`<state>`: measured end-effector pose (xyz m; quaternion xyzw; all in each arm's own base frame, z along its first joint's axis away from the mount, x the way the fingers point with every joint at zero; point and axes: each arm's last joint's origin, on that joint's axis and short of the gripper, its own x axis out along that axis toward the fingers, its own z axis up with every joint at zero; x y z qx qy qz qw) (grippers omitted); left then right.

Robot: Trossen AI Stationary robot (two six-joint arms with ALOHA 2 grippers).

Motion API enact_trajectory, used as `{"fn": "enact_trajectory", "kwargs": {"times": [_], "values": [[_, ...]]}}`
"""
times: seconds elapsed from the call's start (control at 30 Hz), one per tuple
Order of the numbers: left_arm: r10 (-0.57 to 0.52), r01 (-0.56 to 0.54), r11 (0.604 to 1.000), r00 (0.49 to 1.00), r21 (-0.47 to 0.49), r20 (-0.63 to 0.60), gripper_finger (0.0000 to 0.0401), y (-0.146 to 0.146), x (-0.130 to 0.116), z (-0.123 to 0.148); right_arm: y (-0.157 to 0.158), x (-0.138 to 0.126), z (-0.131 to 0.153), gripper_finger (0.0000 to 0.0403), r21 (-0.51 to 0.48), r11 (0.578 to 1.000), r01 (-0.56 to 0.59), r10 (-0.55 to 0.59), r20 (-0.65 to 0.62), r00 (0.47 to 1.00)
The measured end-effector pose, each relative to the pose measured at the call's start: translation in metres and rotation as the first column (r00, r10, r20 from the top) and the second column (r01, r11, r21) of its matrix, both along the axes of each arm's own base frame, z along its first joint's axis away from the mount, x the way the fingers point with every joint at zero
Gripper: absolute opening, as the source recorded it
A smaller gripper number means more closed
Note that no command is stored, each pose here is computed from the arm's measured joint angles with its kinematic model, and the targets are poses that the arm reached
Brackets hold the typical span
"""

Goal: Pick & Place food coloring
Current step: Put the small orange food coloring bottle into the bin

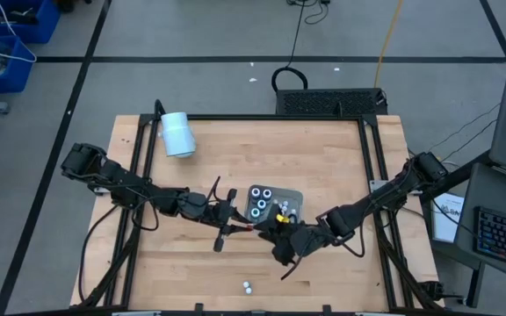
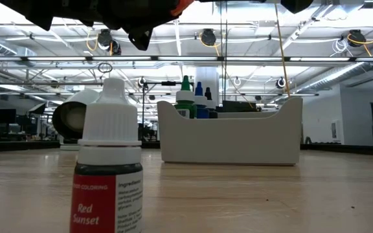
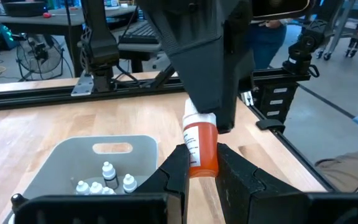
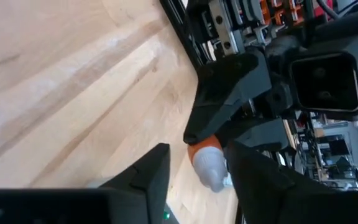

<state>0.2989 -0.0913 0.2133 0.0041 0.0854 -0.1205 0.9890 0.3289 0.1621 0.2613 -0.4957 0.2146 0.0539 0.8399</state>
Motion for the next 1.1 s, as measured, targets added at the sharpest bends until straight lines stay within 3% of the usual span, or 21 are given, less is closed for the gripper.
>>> {"fn": "enact_trajectory", "kwargs": {"times": [0.23,0.6,0.77,1.1], "values": [[0.0,0.0,1.0,1.0,-0.005,-0.001,0.0058,0.0,0.0,0.0,-0.003,0.001,-0.001,0.0159,0.007,1.0,0.012,-0.012,-0.007,1.0],[-0.003,0.003,1.0,1.0,-0.003,0.0,0.0058,0.0,0.0,0.0,-0.01,0.004,-0.001,0.008,0.004,0.999,0.035,-0.035,-0.01,0.999],[-0.006,0.006,1.0,1.0,0.0,-0.006,0.0058,0.0,0.0,-0.001,-0.01,0.004,-0.001,0.0063,0.002,1.0,0.03,-0.03,-0.011,0.999],[-0.003,0.003,1.0,1.0,0.006,-0.019,0.0058,0.0,0.0,-0.002,-0.007,0.005,0.001,0.0114,0.027,1.0,0.001,-0.002,0.008,1.0]]}}
